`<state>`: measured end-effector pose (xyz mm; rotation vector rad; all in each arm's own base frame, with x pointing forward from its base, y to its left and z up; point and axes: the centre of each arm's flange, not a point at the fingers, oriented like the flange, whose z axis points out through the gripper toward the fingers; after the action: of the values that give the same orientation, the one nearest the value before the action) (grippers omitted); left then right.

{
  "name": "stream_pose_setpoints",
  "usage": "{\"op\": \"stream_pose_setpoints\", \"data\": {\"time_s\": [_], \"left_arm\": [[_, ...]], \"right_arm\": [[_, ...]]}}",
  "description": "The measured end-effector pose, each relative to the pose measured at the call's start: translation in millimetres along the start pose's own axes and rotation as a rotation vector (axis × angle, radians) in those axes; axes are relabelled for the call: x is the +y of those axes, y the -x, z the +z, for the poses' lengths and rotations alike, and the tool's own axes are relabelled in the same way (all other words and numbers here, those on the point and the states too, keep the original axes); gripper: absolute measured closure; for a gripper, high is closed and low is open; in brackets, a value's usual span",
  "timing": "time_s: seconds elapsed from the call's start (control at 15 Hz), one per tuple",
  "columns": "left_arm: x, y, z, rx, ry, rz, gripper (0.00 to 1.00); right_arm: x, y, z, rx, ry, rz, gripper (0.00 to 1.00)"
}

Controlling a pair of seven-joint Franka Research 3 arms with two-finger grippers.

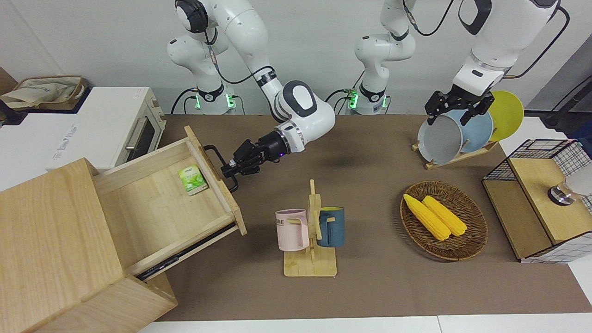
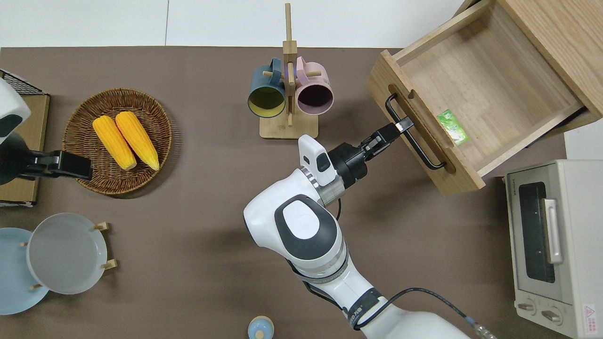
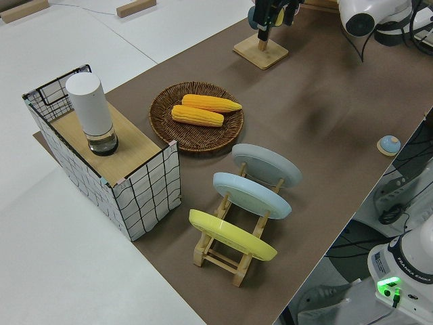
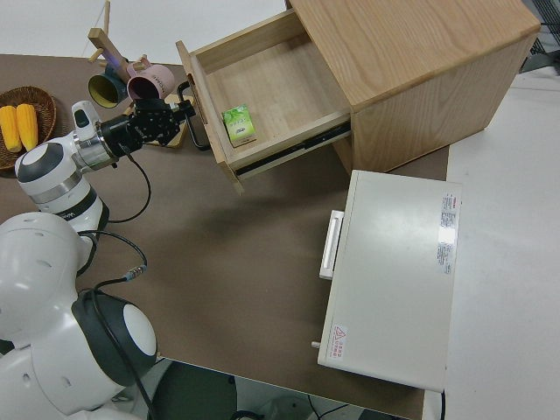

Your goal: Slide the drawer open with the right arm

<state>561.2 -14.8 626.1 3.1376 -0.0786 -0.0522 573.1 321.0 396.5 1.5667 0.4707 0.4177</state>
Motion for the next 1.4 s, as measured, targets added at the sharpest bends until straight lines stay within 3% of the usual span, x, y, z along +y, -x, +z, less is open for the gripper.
{"op": "stream_pose_setpoints", "data": {"time_s": [0.53, 0.73, 0.87, 1.07, 1.13, 1.4], "left_arm": [[0.0, 0.0, 0.0, 0.000, 0.000, 0.000, 0.00], [0.0, 0.0, 0.0, 0.000, 0.000, 0.000, 0.00], [0.0, 0.0, 0.0, 0.000, 0.000, 0.000, 0.00], [0.0, 0.0, 0.0, 0.000, 0.000, 0.000, 0.00], [0.0, 0.0, 0.0, 0.000, 0.000, 0.000, 0.00], [0.0, 0.0, 0.0, 0.000, 0.000, 0.000, 0.00]], "right_arm": [[0.0, -0.1, -2.3, 0.002, -0.002, -0.005, 0.81], [3.0, -1.7, -5.3, 0.007, -0.002, -0.032, 0.58], [5.3, -2.7, -7.7, 0.011, -0.002, -0.034, 0.34], [5.8, -3.0, -9.2, 0.013, -0.003, -0.034, 0.07], [5.8, -3.0, -9.9, 0.014, -0.002, -0.034, 0.02], [5.9, -3.8, -28.6, 0.038, -0.014, -0.032, 0.02]]}}
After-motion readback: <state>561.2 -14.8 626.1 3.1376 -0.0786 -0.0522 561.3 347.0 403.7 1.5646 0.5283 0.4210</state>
